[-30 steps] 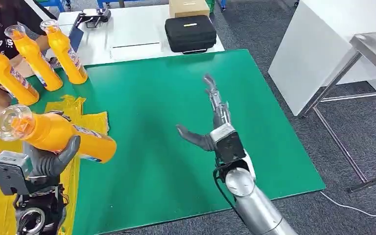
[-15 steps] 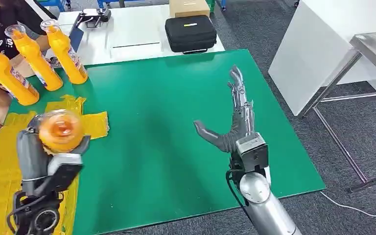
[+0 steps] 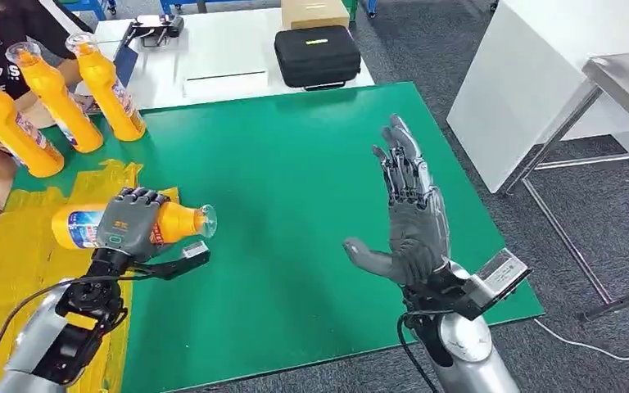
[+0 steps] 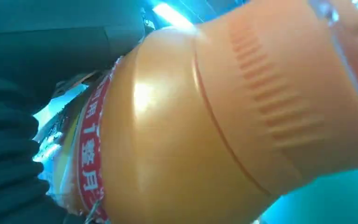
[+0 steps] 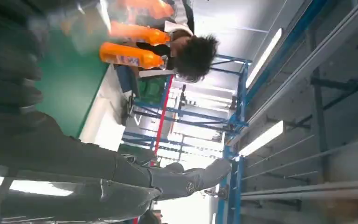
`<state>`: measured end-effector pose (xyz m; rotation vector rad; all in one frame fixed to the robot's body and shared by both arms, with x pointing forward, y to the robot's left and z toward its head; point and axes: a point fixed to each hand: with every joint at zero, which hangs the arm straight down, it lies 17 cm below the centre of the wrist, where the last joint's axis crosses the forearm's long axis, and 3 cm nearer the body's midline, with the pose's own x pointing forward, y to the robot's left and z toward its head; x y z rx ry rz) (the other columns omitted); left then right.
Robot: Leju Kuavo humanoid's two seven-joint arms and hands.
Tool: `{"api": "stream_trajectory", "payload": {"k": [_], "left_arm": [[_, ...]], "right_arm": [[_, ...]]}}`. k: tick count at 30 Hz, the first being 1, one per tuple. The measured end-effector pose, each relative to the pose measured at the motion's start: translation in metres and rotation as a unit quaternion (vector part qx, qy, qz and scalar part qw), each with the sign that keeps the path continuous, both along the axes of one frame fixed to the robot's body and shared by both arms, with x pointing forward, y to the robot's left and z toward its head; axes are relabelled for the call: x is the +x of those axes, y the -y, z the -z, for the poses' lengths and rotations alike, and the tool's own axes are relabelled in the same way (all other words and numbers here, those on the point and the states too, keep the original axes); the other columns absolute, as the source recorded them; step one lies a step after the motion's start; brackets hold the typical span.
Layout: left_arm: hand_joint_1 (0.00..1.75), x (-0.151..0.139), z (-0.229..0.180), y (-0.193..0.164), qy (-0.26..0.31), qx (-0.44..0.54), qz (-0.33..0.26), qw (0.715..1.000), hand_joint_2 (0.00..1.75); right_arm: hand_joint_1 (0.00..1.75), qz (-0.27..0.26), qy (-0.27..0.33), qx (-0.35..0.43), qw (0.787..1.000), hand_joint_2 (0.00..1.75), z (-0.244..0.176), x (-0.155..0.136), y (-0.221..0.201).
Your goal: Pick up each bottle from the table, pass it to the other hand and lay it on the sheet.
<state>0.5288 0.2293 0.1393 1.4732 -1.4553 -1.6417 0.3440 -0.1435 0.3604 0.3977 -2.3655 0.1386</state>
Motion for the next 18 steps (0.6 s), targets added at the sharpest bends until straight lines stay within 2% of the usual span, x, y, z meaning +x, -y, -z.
{"api": "stream_trajectory", "payload": {"k": [7,17,18], "left_arm": [[1.75,0.029,0.055,-0.039,-0.092,0.077,-0.027,0.992,1.75],[1.75,0.03,0.085,-0.068,-0.135,0.105,-0.052,0.984,1.75],[1.19,0.03,0.087,-0.069,-0.138,0.106,-0.053,0.983,1.75]], "right_arm": [[0.0,0.014,0.005,-0.023,1.0,1.75,0.006,-0.004,0.001],[0.0,0.016,0.004,-0.031,0.999,1.75,0.01,-0.006,0.003],[0.0,0.017,0.004,-0.031,0.999,1.75,0.01,-0.006,0.003]]}}
